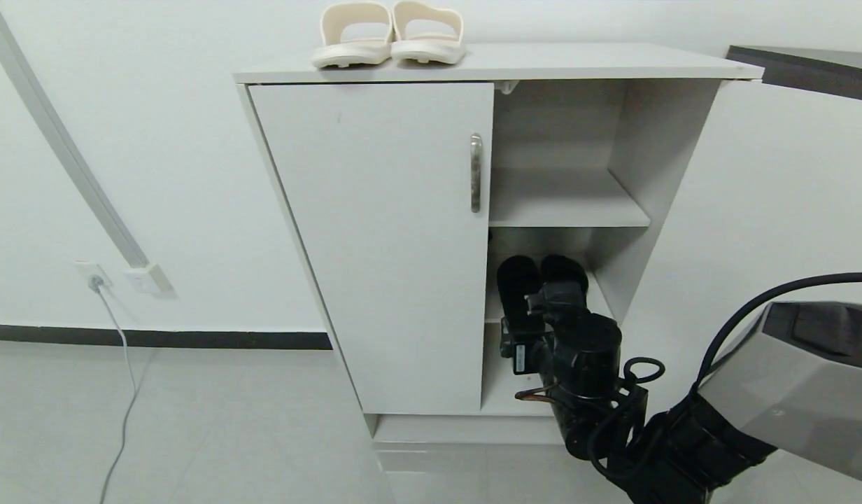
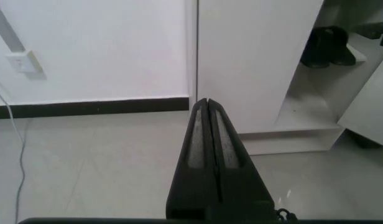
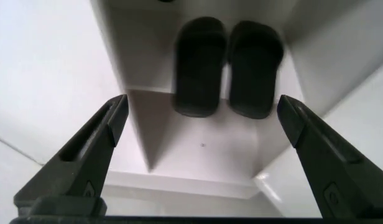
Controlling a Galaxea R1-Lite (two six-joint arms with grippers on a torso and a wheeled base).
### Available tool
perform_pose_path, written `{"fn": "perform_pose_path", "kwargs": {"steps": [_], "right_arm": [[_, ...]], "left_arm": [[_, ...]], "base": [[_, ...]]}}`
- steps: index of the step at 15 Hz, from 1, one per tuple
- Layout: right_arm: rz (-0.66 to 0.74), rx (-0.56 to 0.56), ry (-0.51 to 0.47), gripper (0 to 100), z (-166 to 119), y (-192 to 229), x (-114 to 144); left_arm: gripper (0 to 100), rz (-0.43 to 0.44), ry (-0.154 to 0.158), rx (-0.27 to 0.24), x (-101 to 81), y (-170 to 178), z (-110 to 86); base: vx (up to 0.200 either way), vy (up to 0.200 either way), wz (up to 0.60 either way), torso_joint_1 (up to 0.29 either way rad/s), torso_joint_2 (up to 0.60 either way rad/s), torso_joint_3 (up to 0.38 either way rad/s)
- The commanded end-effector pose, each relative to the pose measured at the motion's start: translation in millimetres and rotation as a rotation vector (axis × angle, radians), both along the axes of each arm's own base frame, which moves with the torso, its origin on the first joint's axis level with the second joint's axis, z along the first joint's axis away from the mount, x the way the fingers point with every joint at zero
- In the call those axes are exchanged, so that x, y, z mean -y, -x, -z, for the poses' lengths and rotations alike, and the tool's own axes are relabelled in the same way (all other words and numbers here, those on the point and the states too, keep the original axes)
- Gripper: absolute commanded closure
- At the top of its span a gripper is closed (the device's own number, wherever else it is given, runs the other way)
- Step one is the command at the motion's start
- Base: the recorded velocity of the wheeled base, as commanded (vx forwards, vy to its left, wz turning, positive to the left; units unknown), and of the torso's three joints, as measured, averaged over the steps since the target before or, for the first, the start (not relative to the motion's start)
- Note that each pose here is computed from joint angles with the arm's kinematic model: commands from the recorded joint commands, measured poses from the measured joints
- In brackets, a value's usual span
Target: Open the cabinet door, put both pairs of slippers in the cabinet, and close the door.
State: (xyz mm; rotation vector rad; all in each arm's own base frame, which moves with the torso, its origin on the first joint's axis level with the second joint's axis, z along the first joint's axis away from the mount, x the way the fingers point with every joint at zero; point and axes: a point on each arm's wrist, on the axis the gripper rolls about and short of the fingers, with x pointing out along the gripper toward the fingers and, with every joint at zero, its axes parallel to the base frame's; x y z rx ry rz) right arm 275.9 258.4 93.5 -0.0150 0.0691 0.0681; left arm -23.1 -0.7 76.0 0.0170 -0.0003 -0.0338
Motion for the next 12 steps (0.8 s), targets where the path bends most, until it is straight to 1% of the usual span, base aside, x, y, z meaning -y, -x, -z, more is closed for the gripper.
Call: {"fn": "perform_pose_path", "kwargs": {"steps": [1,7,12], "right_arm": [[0.001,-0.003,0.002,0,1.3,-0.3,0.0],[0.001,-0.002,0.001,0,1.6,-0.4,-0.1],[-0.002,0.028,-0.006,0,0.8,0.7,1.0]], "left_arm": [[100,0.0,0.0,-0.002,0.0,-0.1,0.0],[100,0.0,0.002,-0.002,0.0,-0.1,0.0],[100,0.0,0.002,-0.002,0.0,-0.1,0.0]], "base": [[0.0,0.2,0.0,0.002,0.0,0.007],[0.0,0.2,0.0,0.001,0.0,0.002],[0.0,0.2,0.0,0.0,0.0,0.004]]}}
